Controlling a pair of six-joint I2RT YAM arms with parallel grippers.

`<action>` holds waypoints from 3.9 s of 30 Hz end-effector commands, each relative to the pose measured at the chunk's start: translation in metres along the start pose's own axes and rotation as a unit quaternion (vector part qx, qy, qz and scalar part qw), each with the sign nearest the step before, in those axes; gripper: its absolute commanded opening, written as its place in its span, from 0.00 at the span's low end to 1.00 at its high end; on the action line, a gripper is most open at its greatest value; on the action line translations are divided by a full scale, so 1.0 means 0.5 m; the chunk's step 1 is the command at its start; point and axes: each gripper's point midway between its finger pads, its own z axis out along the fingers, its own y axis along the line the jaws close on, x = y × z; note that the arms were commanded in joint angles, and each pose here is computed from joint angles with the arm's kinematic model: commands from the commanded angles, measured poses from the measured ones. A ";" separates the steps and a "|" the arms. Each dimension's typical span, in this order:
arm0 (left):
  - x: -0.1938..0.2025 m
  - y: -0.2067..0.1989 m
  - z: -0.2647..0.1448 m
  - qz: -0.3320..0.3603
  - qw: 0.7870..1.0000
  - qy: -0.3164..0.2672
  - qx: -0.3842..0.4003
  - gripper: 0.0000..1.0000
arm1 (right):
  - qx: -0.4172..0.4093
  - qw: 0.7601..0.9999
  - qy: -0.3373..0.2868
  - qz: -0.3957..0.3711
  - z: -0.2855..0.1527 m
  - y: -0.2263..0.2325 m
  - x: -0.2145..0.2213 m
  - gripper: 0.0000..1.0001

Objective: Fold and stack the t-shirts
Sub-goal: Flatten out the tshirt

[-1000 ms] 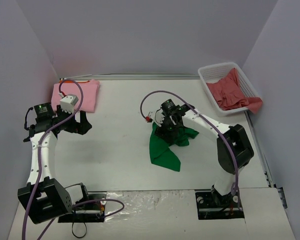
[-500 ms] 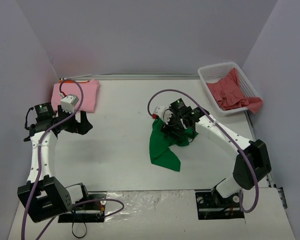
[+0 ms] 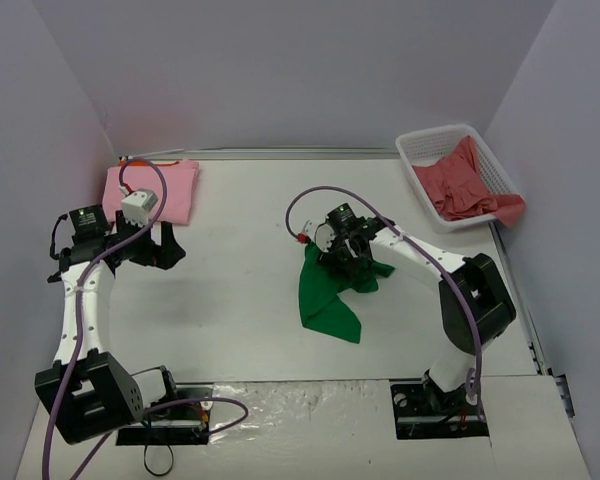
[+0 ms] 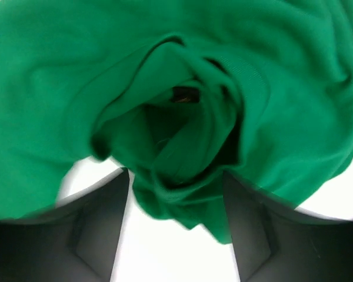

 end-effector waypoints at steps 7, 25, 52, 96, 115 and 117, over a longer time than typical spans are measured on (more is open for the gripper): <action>-0.027 -0.011 -0.009 0.017 1.000 -0.018 0.016 0.94 | 0.106 0.994 0.000 0.040 -0.028 -0.091 0.012 0.00; -0.072 -0.247 0.101 0.123 0.968 0.065 0.210 0.94 | 0.177 0.966 -0.126 0.141 -0.315 -0.141 0.131 0.00; -0.114 -0.617 0.513 -0.183 0.846 0.151 0.477 0.94 | 0.209 0.928 -0.160 0.264 -0.312 -0.163 0.232 0.00; -0.343 -0.494 0.096 0.221 0.964 -0.008 0.145 0.02 | 0.148 0.945 -0.243 0.162 -0.403 -0.251 0.033 0.00; 0.097 -0.768 -0.016 0.181 0.701 0.281 0.630 0.94 | 0.122 0.960 -0.161 0.192 -0.307 -0.171 0.135 0.00; 0.056 -0.745 0.026 0.133 0.724 0.249 0.629 0.94 | 0.122 0.961 -0.154 0.194 -0.301 -0.171 0.140 0.00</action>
